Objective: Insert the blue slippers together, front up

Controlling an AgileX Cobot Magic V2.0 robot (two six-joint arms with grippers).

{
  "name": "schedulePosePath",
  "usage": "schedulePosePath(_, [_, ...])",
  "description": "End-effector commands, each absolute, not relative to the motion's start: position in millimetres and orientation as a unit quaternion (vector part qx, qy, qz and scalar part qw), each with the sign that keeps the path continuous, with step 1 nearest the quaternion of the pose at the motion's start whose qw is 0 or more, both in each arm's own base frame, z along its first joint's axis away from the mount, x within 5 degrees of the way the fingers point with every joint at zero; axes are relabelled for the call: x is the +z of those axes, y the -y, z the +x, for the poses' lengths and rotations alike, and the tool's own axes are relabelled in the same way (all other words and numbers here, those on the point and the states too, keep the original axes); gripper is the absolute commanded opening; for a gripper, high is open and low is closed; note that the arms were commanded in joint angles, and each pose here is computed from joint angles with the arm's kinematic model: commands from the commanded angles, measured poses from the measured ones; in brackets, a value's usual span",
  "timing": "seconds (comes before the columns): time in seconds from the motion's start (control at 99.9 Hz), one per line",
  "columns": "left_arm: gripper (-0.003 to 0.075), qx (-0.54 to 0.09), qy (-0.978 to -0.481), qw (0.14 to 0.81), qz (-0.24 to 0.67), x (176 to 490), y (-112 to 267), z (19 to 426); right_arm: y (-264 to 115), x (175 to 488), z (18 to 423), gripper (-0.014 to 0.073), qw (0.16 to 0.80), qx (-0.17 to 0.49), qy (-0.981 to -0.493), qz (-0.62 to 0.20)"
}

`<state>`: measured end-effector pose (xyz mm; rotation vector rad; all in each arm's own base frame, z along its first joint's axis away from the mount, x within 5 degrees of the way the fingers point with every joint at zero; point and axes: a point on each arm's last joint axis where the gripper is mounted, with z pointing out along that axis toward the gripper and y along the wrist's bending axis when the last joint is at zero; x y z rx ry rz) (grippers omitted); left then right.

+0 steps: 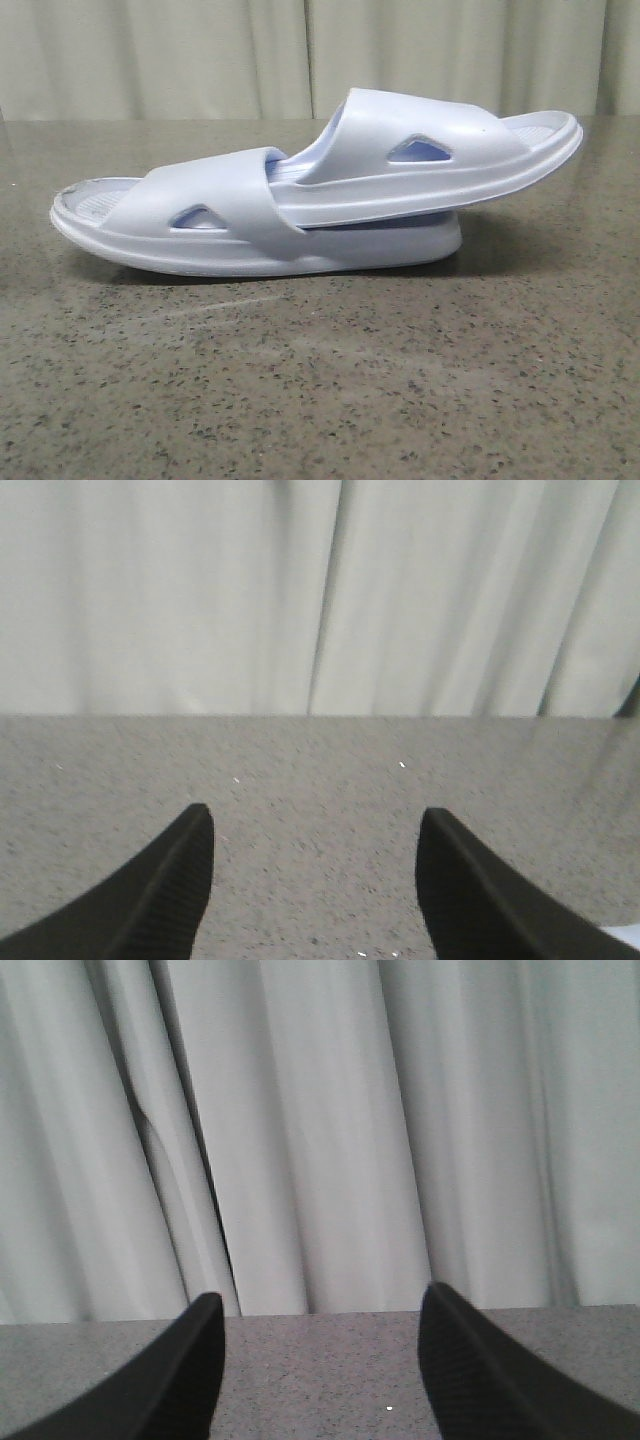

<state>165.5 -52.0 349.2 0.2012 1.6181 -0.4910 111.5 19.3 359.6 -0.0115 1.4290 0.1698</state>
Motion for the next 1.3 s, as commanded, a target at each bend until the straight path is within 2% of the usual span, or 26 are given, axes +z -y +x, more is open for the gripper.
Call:
schedulePosePath(0.0, [0.0394, -0.201, -0.680, 0.700, 0.089, 367, 46, 142, -16, 365, 111, 0.0363, 0.763, 0.035, -0.645, -0.018])
schedulePosePath(0.2, [0.0394, -0.153, -0.665, 0.728, 0.074, 350, 32, 107, -18, 347, 114, 0.0362, 0.747, 0.003, -0.663, -0.058])
schedulePosePath(0.35, [0.0394, -0.150, -0.669, 0.724, 0.076, 321, 29, 91, -19, 334, 111, 0.0362, 0.738, 0.004, -0.671, -0.069])
schedulePosePath(0.551, [0.0394, -0.150, -0.676, 0.718, 0.075, 288, 27, 78, -14, 321, 92, 0.0363, 0.750, 0.019, -0.657, -0.076])
schedulePosePath(0.741, [0.0394, -0.149, -0.682, 0.713, 0.074, 276, 26, 75, -6, 307, 77, 0.0362, 0.763, 0.018, -0.643, -0.065])
schedulePosePath(1.041, [0.0377, -0.150, -0.683, 0.711, 0.074, 274, 27, 75, -2, 293, 75, 0.0357, 0.759, 0.008, -0.649, -0.051])
schedulePosePath(1.161, [0.0289, -0.149, -0.683, 0.711, 0.073, 274, 26, 75, -1, 293, 75, 0.0269, 0.759, 0.006, -0.649, -0.049])
schedulePosePath(1.291, [0.0140, -0.149, -0.683, 0.711, 0.073, 274, 26, 75, -1, 293, 75, 0.0074, 0.759, 0.005, -0.649, -0.048])
